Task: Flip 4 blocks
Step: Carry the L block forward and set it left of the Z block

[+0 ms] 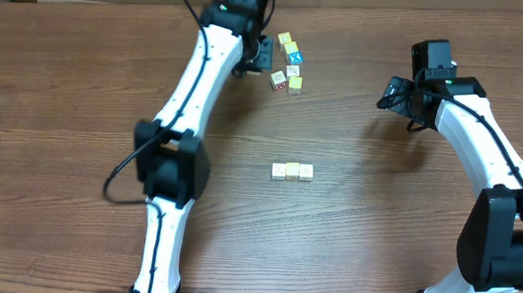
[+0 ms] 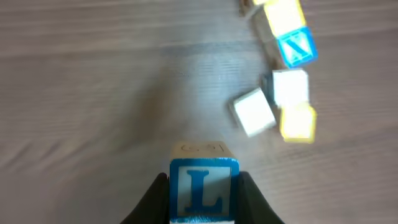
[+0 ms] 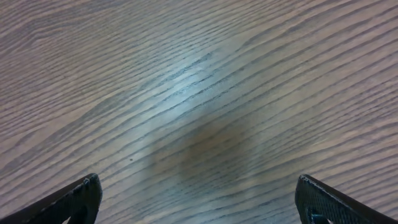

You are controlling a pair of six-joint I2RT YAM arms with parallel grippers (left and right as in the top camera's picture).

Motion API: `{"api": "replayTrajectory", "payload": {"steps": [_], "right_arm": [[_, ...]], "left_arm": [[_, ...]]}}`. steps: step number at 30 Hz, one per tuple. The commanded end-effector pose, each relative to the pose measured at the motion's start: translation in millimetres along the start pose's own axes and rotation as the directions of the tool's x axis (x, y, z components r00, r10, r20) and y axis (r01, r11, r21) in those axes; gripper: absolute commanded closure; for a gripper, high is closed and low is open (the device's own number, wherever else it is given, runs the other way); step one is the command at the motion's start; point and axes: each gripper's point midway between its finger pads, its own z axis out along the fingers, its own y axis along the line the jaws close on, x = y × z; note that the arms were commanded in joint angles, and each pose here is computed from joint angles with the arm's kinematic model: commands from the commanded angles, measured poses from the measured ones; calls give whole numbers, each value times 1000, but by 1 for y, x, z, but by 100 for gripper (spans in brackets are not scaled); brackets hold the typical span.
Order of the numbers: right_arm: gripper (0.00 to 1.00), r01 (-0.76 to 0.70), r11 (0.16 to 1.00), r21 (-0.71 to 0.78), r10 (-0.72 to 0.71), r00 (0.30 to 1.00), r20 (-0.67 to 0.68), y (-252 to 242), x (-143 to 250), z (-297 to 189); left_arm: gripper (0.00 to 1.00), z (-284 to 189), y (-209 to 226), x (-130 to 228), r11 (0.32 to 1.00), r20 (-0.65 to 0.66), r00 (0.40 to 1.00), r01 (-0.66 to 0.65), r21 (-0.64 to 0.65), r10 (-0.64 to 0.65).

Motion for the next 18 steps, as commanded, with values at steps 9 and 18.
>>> {"api": "replayTrajectory", "payload": {"steps": [9,18], "right_arm": [[0,-9,1000,-15,10,998,54,1,-15,-15],[0,-9,1000,-15,10,998,54,1,-15,-15]], "left_arm": [[94,-72,18,57,999,-173,985,11,-44,-18],[95,-79,20,87,997,-289,957,6,-73,-27]]}}
